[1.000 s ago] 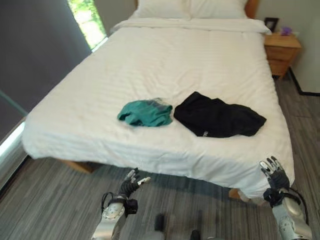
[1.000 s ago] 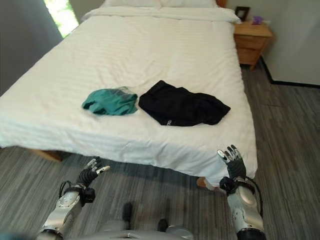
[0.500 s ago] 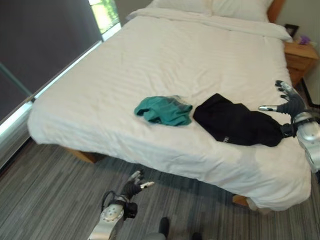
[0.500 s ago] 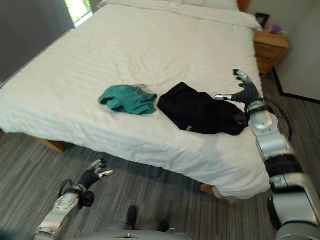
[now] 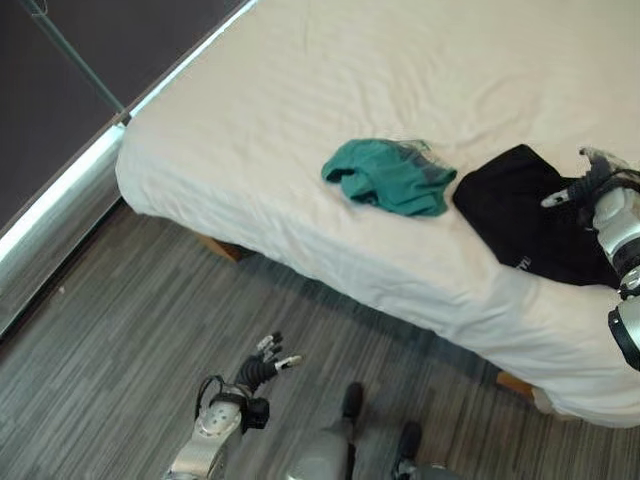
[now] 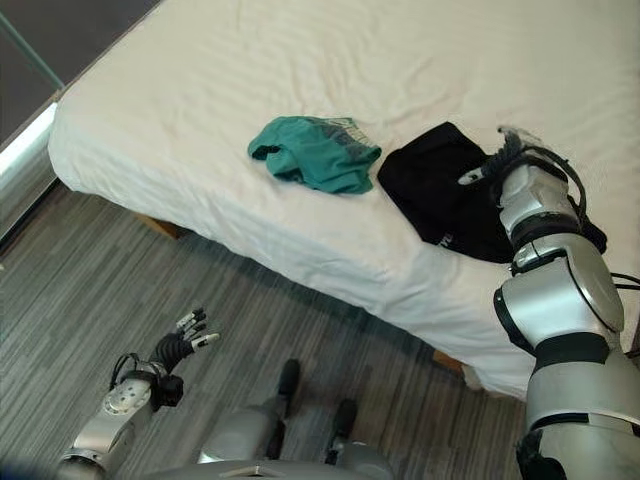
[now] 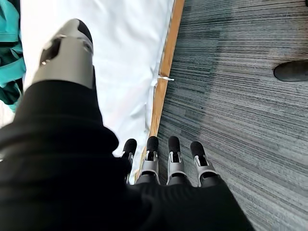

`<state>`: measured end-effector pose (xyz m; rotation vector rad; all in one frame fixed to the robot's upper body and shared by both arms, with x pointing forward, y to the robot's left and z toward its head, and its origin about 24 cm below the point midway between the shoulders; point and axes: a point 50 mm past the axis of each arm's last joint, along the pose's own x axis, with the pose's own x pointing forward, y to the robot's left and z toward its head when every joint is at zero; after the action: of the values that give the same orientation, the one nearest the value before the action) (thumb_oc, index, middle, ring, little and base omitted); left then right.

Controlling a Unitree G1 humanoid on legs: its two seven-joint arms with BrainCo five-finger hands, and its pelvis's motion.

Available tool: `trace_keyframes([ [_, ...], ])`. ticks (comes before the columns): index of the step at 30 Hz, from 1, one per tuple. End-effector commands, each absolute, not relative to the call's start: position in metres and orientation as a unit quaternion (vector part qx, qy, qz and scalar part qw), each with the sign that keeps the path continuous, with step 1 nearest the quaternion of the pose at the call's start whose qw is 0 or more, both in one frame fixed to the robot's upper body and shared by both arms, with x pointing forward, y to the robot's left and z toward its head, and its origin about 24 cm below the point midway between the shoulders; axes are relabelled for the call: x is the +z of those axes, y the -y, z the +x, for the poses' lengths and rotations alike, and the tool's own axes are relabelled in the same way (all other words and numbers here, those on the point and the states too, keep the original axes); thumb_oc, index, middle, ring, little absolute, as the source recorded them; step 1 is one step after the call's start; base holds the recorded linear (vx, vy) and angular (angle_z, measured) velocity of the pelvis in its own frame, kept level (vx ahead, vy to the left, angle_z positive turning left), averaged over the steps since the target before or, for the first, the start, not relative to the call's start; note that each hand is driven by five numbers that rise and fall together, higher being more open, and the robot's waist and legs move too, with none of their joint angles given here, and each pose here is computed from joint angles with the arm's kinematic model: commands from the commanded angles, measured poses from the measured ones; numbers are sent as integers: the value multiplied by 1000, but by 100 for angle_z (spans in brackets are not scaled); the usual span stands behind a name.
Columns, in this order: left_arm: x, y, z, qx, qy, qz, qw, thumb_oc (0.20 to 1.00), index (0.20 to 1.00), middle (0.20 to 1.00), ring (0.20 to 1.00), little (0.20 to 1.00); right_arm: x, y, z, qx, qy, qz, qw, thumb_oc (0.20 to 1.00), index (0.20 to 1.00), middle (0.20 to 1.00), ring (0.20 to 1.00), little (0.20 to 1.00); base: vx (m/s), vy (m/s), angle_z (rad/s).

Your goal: Pick up bed clothes into laundry basket.

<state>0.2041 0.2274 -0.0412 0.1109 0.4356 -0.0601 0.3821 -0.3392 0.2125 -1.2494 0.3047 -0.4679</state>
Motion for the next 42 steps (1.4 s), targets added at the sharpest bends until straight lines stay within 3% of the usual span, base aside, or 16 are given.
trace_keyframes([
  [1,-17,-228,219,-24,-154,33,987,1000,1000,1000,1000,1000,257,344,380,-259,-84,-602,751,1000,1000,1000,1000,1000,-18,-22,8],
  [8,-15,-224,221,-10,-144,19,989,1000,1000,1000,1000,1000,194,369,361,-247,-177,-576,759,1000,1000,1000,1000,1000,-43,-23,3],
  [9,-15,-224,222,-8,-144,18,989,1000,1000,1000,1000,1000,183,374,357,-247,-191,-568,761,395,395,395,395,395,0,0,0],
  [10,-15,-226,223,-2,-144,16,989,1000,1000,1000,1000,1000,175,374,355,-242,-199,-565,763,200,200,200,200,200,0,0,0],
  [18,15,-235,244,3,-82,76,994,1000,1000,1000,1000,1000,111,373,336,-196,-238,-527,792,200,200,200,200,200,22,17,-5],
  [19,64,-247,264,-14,-4,185,983,1000,1000,1000,1000,1000,93,371,328,-169,-248,-543,784,200,200,200,200,200,33,16,-3],
  [21,85,-256,266,-5,30,212,977,1000,1000,1000,1000,1000,88,365,328,-152,-239,-546,788,200,200,200,200,200,0,0,0],
  [22,152,-261,278,-24,131,289,948,1000,1000,1000,1000,1000,72,375,307,-137,-249,-543,790,200,200,200,200,200,0,0,0],
  [23,152,-261,278,-25,131,289,948,1000,1000,1000,1000,1000,72,375,307,-137,-249,-543,790,200,200,200,200,200,44,5,6],
  [24,206,-273,277,-17,191,381,904,1000,1000,1000,1000,1000,78,363,308,-106,-209,-546,805,200,200,200,200,200,33,-5,0],
  [29,315,-240,299,-4,315,572,757,1000,1000,1000,1000,1000,59,373,275,-108,-222,-497,832,200,200,200,200,200,9,-4,0],
  [31,333,-232,325,28,317,574,754,1000,1000,1000,1000,1000,44,366,267,-95,-230,-477,843,200,200,200,200,200,11,-23,-15],
  [36,337,-229,352,56,293,556,776,1000,1000,1000,1000,1000,32,352,272,-88,-231,-447,860,200,200,200,200,200,6,5,-25],
  [42,349,-236,374,121,249,578,767,1000,1000,1000,1000,1000,41,330,281,-67,-177,-433,881,200,200,200,200,200,-6,6,-12],
])
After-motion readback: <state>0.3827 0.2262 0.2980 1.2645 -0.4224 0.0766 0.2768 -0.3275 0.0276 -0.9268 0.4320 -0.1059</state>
